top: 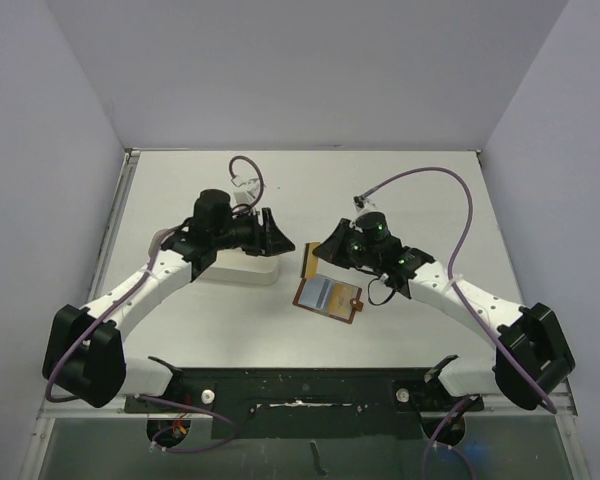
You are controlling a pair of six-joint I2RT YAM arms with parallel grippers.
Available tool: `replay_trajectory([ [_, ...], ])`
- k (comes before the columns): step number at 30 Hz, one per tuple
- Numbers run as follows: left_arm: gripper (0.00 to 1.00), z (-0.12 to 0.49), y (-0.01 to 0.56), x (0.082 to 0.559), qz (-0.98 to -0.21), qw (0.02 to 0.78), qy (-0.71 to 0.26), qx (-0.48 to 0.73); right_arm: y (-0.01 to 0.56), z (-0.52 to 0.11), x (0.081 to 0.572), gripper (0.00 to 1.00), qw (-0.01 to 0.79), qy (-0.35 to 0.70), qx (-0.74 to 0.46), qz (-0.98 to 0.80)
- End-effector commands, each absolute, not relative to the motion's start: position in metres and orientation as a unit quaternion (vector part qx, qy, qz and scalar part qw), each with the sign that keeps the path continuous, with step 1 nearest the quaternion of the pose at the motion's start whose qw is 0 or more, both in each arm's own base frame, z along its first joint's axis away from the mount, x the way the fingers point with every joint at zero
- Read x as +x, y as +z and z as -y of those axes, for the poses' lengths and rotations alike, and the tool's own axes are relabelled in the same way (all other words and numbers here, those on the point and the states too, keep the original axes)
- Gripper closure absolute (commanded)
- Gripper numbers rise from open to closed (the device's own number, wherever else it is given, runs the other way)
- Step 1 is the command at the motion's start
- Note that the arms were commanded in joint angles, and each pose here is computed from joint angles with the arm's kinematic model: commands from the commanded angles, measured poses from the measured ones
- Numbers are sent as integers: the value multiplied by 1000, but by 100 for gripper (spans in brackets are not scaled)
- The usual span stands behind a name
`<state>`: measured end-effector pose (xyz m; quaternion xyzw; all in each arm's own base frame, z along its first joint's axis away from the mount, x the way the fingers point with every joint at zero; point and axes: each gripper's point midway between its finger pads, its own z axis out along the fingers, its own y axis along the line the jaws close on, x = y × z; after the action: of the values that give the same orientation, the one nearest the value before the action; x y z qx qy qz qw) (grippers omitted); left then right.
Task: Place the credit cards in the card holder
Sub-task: Pick up the credit card from the storage box, then insert the credit card into the card holder.
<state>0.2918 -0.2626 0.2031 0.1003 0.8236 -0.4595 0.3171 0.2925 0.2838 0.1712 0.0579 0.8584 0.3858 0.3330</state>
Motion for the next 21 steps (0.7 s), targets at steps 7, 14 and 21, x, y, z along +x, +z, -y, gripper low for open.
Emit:
replay_trajectory([
  [7,80,308,150,275,-867,317,-347,167,113,-220,275,100,296,276,115,-907],
  [14,100,315,114,266,-884,311,-307,167,93,-215,270,100,280,305,123,-902],
  [21,100,313,80,254,-902,290,-268,175,84,-218,260,100,262,361,117,-887],
])
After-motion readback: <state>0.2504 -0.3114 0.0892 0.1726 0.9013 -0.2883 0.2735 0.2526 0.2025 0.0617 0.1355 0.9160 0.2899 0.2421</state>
